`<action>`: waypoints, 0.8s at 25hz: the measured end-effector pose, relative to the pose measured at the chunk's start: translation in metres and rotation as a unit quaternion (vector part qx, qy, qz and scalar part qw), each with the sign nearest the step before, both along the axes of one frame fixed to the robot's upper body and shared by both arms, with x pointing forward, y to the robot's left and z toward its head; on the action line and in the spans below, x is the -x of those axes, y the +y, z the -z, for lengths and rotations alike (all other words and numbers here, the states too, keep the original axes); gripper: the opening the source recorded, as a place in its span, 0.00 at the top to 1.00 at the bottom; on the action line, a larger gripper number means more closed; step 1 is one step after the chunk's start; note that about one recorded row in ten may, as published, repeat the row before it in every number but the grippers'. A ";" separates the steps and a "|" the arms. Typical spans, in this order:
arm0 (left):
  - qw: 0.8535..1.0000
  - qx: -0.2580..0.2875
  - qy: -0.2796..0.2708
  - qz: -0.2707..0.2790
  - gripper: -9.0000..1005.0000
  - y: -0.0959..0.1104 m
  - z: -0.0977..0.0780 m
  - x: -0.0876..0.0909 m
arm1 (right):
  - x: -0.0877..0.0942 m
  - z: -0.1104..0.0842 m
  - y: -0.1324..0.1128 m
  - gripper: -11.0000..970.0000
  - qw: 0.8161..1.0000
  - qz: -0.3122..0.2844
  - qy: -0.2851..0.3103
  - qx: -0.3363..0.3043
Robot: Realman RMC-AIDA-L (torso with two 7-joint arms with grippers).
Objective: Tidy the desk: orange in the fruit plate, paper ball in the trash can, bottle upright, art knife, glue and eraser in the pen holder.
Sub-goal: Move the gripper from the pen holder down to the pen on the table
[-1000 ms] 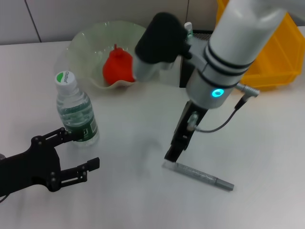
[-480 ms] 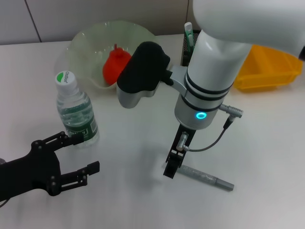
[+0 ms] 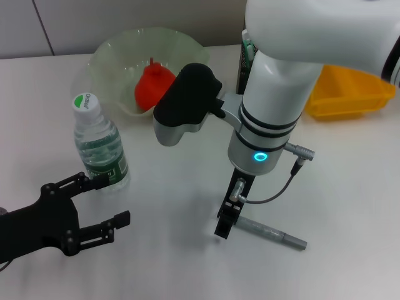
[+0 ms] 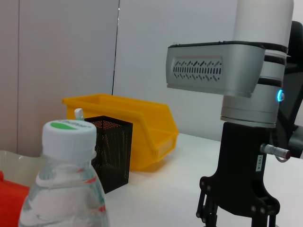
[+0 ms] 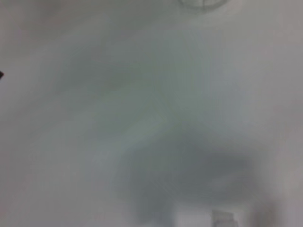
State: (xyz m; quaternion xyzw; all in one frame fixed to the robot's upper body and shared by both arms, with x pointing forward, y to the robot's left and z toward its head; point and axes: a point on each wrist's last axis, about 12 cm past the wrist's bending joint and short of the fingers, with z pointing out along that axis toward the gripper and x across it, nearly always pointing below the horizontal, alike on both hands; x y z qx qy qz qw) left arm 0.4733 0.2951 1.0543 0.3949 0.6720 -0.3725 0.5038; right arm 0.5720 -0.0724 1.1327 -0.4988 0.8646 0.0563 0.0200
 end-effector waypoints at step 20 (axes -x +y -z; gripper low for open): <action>1.000 0.003 -0.002 0.002 0.19 -0.002 -0.001 -0.002 | 0.004 0.008 0.000 0.43 1.000 -0.011 -0.005 0.023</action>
